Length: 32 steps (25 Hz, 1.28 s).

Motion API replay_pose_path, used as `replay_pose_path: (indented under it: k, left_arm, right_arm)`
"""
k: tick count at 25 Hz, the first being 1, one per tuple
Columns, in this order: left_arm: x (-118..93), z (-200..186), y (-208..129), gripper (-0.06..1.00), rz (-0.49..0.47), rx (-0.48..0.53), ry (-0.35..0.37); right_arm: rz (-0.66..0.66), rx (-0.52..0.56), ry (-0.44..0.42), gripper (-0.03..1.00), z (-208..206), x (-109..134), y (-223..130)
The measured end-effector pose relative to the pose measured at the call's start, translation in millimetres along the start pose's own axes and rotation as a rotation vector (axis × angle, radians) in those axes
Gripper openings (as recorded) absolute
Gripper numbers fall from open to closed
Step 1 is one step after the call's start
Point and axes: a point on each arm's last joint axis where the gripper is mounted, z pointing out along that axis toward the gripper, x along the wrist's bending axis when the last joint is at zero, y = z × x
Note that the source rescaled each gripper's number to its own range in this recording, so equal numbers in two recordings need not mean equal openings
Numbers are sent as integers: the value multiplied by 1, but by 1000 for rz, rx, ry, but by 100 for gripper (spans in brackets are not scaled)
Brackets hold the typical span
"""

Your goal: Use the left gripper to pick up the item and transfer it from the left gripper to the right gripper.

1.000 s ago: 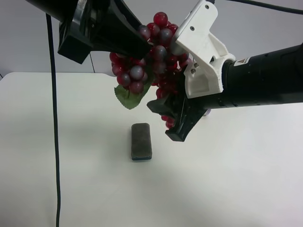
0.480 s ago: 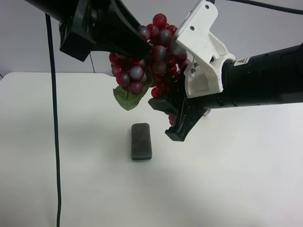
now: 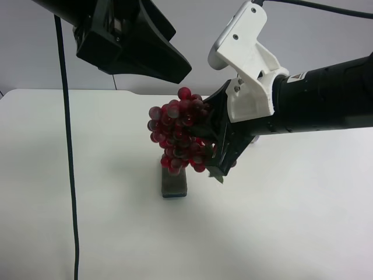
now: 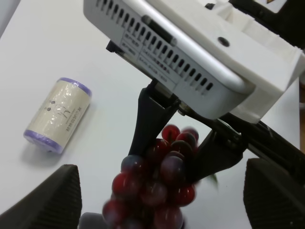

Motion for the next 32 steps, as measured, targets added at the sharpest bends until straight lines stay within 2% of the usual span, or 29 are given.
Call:
replay_pose_path:
  k: [5,6,10,12,25,32]
  left_arm:
    - [0,0,0,56,0,-1,1]
    - [0,0,0,60,0,0,3]
    - [3,1,-2,92,-16,24,25]
    - [4,1,-4,97,-15,38,38]
    - [6,2,-7,100,11,74,55]
    - [-8,-36,-4,100,17,82,79]
  right_arm:
    - [0,0,-1,2,0,0,0]
    - [0,0,-1,2,0,0,0]
    - [0,0,-1,2,0,0,0]
    - [0,0,-1,2,0,0,0]
    - [0,0,-1,1,0,0,0]
    - [0,0,-1,1,0,0,0]
